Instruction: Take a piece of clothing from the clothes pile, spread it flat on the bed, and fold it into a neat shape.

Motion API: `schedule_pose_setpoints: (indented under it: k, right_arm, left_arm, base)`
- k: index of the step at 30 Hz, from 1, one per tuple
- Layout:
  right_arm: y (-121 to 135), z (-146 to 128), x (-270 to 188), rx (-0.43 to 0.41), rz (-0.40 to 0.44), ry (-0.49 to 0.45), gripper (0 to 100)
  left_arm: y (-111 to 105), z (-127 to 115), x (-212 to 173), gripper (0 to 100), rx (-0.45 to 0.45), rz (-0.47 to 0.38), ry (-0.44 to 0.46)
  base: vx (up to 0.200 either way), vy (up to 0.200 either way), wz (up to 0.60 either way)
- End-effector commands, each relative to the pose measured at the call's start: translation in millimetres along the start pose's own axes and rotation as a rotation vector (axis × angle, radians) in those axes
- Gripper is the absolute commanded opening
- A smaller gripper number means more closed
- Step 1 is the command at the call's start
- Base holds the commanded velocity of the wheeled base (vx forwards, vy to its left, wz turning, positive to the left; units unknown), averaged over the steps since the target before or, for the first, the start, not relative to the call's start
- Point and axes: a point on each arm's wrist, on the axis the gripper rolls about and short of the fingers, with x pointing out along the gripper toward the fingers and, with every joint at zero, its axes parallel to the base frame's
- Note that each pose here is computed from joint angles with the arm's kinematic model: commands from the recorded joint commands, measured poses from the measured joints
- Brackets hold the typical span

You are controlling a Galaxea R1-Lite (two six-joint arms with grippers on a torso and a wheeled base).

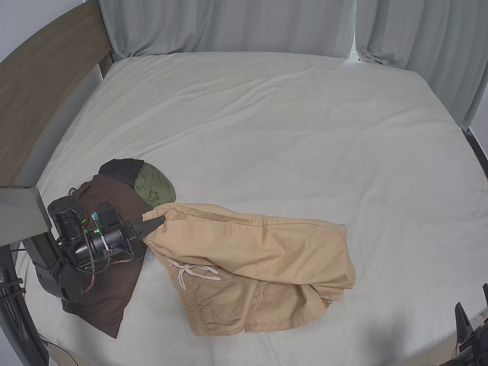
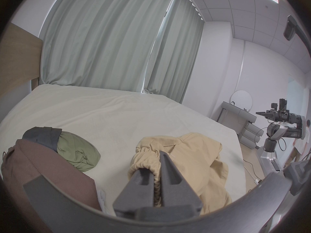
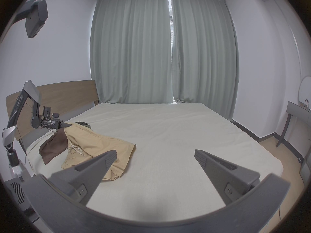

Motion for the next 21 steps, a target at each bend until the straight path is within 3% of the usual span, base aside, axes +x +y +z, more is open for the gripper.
schedule_pose_setpoints:
  k: [1,21]
  right_arm:
    - [0.0,-4.7,0.3,0.001,-0.001,0.005,100]
    - [0.0,-4.6,0.2,-0.003,0.002,0.001,100]
  left_arm:
    - [3.3,-4.7,-0.4,0,-0.01,0.009,0.01]
    - [6.7,-8.3,-3.5,0,-0.005,0.022,0.019]
  base:
    - [0.0,0.0,0.0]
    - [0.0,0.0,0.0]
